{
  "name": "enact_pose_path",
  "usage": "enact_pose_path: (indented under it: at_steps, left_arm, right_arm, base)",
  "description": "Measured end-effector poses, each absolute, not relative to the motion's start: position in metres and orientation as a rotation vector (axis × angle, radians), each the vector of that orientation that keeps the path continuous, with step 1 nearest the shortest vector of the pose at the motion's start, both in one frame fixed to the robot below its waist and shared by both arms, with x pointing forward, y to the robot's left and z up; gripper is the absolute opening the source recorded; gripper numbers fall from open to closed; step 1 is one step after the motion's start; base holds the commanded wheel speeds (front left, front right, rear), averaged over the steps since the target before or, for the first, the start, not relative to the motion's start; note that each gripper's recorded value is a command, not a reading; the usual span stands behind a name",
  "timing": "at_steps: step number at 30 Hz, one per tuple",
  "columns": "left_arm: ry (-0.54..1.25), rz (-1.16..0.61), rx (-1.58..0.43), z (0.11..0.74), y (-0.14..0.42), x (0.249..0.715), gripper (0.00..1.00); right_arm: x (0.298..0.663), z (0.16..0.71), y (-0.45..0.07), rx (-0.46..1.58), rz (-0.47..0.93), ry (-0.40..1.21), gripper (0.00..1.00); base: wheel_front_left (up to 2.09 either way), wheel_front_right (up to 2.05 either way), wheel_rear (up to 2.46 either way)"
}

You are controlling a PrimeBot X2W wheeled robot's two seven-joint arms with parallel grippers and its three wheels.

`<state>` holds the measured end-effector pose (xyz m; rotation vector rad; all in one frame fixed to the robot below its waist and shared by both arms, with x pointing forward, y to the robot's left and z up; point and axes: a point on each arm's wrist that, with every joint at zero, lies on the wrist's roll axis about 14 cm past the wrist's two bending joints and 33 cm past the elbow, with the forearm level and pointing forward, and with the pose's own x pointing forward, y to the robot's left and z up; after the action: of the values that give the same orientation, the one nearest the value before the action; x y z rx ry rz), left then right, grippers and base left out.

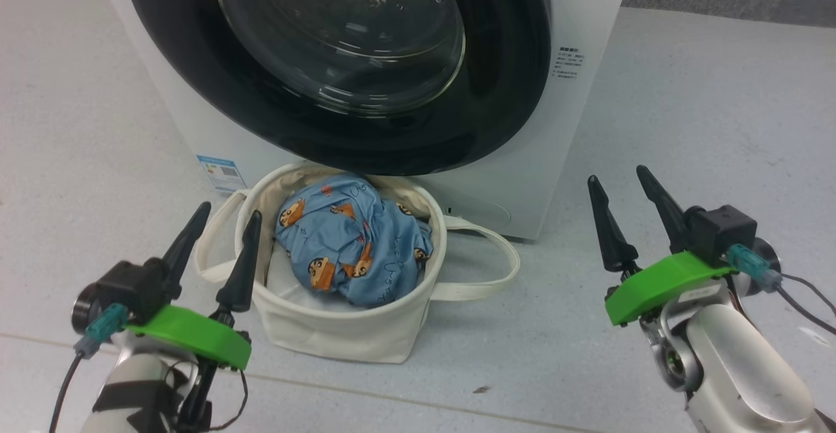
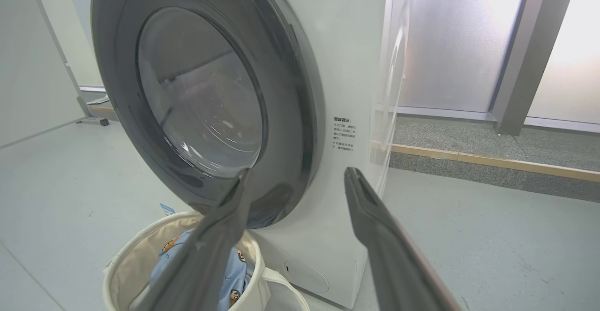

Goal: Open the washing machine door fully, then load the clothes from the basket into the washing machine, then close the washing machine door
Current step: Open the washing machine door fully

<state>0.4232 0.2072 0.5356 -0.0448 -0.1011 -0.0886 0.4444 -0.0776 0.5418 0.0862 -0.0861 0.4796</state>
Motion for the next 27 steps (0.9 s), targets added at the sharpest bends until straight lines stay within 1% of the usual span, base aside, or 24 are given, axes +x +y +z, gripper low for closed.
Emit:
enact_pose_path:
  at_steps: [19, 27]
  left_arm:
    - [-0.121, -0.085, -0.056, 0.541, 0.208, 0.423, 1.0]
    - [-0.114, -0.083, -0.068, 0.537, 0.208, 0.424, 1.0]
  right_arm:
    - [0.451, 0.532, -0.085, 0.123, 0.437, -0.058, 1.0]
    - [0.463, 0.533, -0.091, 0.138, 0.414, -0.062, 1.0]
  base:
    - [0.02, 0.02, -0.03]
    - [0.0, 0.0, 0.0]
